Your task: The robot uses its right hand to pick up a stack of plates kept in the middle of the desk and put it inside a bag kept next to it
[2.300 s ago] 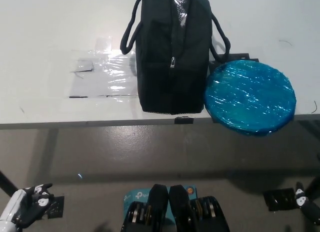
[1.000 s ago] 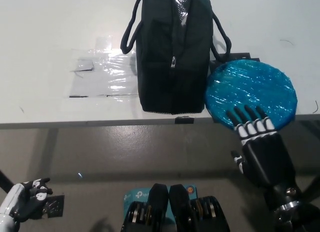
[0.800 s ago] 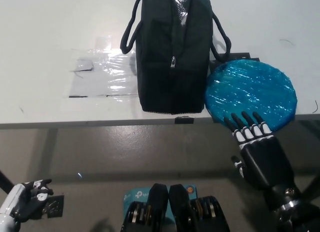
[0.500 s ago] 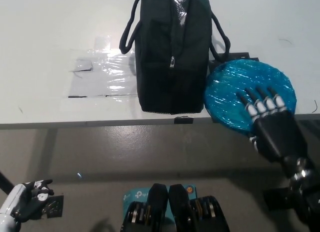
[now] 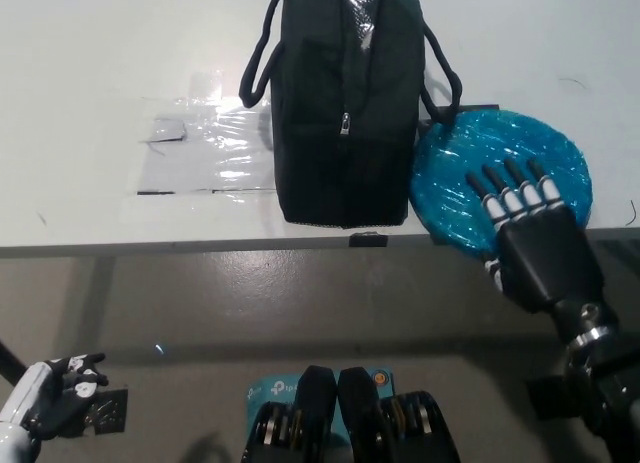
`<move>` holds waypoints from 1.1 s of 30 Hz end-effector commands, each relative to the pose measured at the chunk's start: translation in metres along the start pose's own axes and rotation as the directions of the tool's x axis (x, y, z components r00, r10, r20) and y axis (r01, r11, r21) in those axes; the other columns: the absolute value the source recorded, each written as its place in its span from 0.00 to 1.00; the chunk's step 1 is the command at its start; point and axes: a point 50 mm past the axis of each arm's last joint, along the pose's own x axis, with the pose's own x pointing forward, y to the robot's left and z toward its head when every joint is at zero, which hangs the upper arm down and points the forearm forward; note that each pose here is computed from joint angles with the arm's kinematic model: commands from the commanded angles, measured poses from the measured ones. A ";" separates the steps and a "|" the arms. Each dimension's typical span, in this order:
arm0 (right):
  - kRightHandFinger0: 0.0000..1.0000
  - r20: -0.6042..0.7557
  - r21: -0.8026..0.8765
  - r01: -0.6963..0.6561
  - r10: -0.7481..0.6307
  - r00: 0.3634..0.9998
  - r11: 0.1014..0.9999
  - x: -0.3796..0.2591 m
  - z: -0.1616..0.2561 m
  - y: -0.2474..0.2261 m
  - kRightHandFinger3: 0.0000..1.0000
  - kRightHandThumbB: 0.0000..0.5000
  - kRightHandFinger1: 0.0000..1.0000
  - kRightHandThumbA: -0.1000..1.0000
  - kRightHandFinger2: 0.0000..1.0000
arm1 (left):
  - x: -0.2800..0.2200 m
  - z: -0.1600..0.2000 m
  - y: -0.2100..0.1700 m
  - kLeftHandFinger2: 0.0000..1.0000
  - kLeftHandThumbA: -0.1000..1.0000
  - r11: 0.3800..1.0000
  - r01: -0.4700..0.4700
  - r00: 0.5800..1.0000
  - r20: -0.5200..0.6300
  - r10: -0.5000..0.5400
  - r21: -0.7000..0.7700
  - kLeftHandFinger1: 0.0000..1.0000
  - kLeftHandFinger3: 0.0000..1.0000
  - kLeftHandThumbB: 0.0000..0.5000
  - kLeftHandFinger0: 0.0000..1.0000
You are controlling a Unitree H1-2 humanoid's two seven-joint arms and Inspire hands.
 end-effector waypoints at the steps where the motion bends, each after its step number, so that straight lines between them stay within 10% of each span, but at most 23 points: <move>1: 1.00 0.012 0.028 0.007 -0.007 1.000 1.000 -0.003 0.004 0.004 1.00 1.00 1.00 0.69 1.00 | 0.002 0.015 0.012 0.78 0.00 0.998 0.001 0.999 0.047 -0.004 0.057 0.69 0.80 0.17 0.70; 23: 1.00 -0.200 -0.012 0.032 -0.034 0.979 0.999 0.027 -0.044 -0.017 1.00 1.00 1.00 0.54 1.00 | 0.000 0.009 0.011 0.77 0.00 0.997 0.002 0.999 0.039 -0.005 0.071 0.67 0.79 0.16 0.67; 27: 1.00 -0.194 -0.088 0.036 -0.052 0.980 0.995 0.032 -0.046 -0.016 1.00 0.91 1.00 0.50 1.00 | 0.001 0.008 0.011 0.77 0.00 0.998 0.002 0.999 0.040 -0.005 0.061 0.67 0.78 0.17 0.68; 29: 1.00 -0.155 -0.016 0.036 -0.038 0.987 0.999 0.034 -0.049 -0.013 1.00 0.48 1.00 0.43 1.00 | 0.000 0.007 0.011 0.74 0.00 0.998 0.001 0.999 0.044 -0.003 0.065 0.66 0.77 0.17 0.67; 30: 1.00 -0.155 -0.016 0.036 -0.039 0.987 0.999 0.034 -0.049 -0.013 1.00 0.45 1.00 0.43 1.00 | 0.000 0.007 0.011 0.74 0.00 0.998 0.001 0.999 0.044 -0.003 0.065 0.66 0.77 0.17 0.67; 31: 0.52 -0.079 0.016 0.074 -0.073 0.994 0.997 0.033 -0.051 -0.013 1.00 0.23 0.75 0.18 0.46 | 0.000 0.008 0.011 0.74 0.00 0.997 0.003 0.999 0.044 -0.006 0.074 0.66 0.77 0.15 0.67; 32: 0.02 -0.040 0.024 0.103 -0.102 0.994 0.994 0.033 -0.051 -0.013 0.95 0.07 0.03 0.16 0.07 | 0.000 0.007 0.011 0.74 0.00 0.997 0.005 0.999 0.047 -0.009 0.075 0.66 0.77 0.16 0.67; 33: 0.00 0.013 -0.019 0.131 -0.130 0.991 0.991 0.031 -0.050 -0.012 0.69 0.08 0.00 0.07 0.01 | 0.000 0.007 0.011 0.76 0.00 0.997 0.004 0.999 0.041 -0.007 0.071 0.67 0.79 0.16 0.67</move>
